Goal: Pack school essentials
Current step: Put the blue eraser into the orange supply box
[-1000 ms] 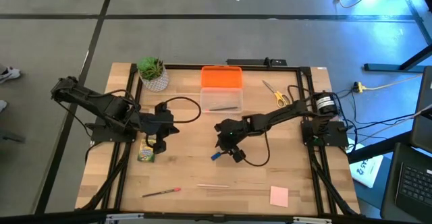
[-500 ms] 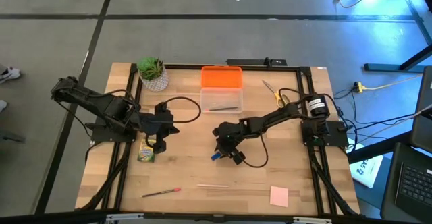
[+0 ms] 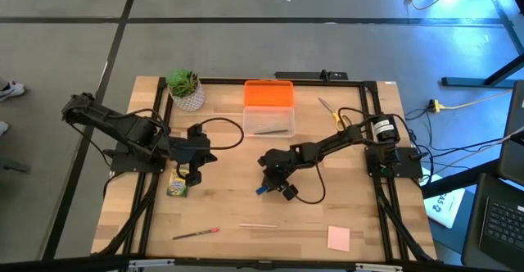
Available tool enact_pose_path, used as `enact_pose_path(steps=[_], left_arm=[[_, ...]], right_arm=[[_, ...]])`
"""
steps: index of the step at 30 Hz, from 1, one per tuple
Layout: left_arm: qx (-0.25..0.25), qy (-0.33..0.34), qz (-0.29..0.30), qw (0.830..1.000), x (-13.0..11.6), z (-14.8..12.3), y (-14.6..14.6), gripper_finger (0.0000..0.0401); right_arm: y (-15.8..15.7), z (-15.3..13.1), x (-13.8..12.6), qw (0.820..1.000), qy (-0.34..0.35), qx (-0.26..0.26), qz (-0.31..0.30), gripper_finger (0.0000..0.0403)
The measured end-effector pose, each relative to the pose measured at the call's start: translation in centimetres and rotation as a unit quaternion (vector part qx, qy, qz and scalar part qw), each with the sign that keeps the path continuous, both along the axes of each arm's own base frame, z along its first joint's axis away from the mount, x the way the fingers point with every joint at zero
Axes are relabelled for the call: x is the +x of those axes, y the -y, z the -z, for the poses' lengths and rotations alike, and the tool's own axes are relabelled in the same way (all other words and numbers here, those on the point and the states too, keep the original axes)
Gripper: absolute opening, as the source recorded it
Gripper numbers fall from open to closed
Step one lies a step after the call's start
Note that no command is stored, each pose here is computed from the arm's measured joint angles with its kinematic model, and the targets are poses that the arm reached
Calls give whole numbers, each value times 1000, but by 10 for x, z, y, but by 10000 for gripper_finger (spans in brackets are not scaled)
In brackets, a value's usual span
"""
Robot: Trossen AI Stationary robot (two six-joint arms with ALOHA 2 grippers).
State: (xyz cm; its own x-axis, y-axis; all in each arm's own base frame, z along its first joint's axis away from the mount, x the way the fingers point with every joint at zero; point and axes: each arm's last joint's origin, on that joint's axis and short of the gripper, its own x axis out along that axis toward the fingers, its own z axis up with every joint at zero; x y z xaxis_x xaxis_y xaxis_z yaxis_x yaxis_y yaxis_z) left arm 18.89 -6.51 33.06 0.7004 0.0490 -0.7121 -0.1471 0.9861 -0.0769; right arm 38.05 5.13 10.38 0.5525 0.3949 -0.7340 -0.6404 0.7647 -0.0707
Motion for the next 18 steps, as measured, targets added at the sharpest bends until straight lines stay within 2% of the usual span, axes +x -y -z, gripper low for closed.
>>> enact_pose_path(steps=[13, 18], left_arm=[[-2, 0, -2, 1000, 0, 0, 0, 0], [-2, 0, -2, 1000, 0, 0, 0, 0]], right_arm=[[0, 1, -2, 998, -38, 33, 48, 87], [0, 1, -2, 994, -49, 55, 76, 78]])
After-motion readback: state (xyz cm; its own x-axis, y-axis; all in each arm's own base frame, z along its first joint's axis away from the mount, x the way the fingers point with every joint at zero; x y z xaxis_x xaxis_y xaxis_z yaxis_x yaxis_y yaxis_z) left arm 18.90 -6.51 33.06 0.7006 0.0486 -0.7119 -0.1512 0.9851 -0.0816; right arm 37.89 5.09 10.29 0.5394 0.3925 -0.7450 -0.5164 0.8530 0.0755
